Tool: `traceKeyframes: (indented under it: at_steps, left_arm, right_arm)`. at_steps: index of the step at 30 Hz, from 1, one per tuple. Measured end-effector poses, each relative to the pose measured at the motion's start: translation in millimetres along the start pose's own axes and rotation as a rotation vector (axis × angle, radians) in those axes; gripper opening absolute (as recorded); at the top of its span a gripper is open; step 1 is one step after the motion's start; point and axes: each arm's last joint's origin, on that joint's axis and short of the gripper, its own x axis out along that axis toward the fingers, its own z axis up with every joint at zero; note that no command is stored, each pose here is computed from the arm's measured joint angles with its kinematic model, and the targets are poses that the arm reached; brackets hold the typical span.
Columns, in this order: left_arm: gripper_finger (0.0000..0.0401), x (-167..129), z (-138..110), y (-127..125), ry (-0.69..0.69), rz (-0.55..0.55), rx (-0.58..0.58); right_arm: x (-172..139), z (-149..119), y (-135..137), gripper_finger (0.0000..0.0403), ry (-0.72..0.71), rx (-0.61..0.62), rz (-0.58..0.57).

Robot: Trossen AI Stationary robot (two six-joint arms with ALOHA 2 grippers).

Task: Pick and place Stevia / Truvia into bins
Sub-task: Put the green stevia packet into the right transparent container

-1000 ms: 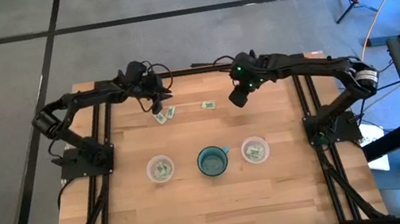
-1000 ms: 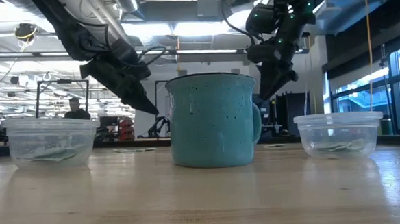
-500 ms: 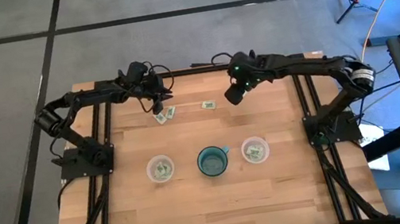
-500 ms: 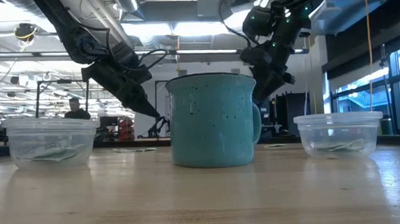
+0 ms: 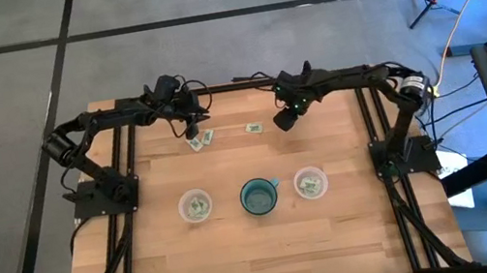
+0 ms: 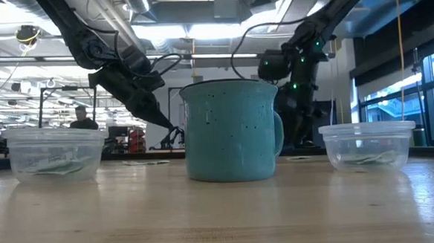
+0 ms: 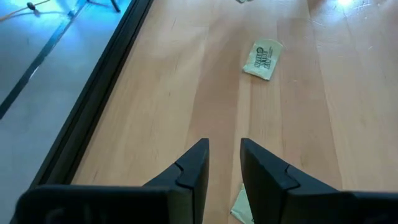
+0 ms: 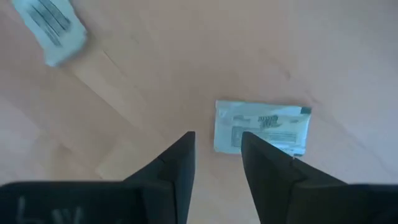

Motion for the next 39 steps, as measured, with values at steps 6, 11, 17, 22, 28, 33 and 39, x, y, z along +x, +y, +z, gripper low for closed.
traceKeyframes:
  at_steps: [6, 11, 17, 22, 28, 33, 39]
  left_arm:
    - [0.0086, 0.0, 0.0, 0.0, 0.000, 0.000, 0.001]
    - [0.0086, -0.1, 0.1, 0.0, 0.000, 0.000, 0.003]
    - [0.0086, -0.2, 0.1, 0.0, -0.001, 0.000, 0.027]
    - [0.0086, -0.2, 0.3, 0.1, -0.002, 0.001, 0.028]
    - [0.0086, -0.2, 3.2, 1.6, -0.029, 0.016, 0.044]
    - [0.0086, -0.4, 4.7, 2.3, -0.043, 0.024, 0.053]
    - [0.0086, -0.4, 4.8, 2.4, -0.043, 0.024, 0.053]
  right_arm:
    - [11.1, -1.5, -0.8, 0.0134, 0.037, 0.004, -0.020]
    - [21.0, -2.5, -3.4, 0.0134, 0.064, 0.033, -0.049]
    - [29.5, -3.2, -4.8, 0.0127, 0.094, 0.032, -0.066]
    - [31.0, -4.7, -5.5, 0.0093, 0.114, 0.027, -0.071]
    - [31.4, -5.4, -5.6, 0.0046, 0.120, -0.004, -0.070]
    - [28.4, -5.1, -5.5, 0.0006, 0.108, -0.031, -0.065]
    - [7.9, -4.3, -4.0, 0.0003, 0.057, -0.038, -0.038]
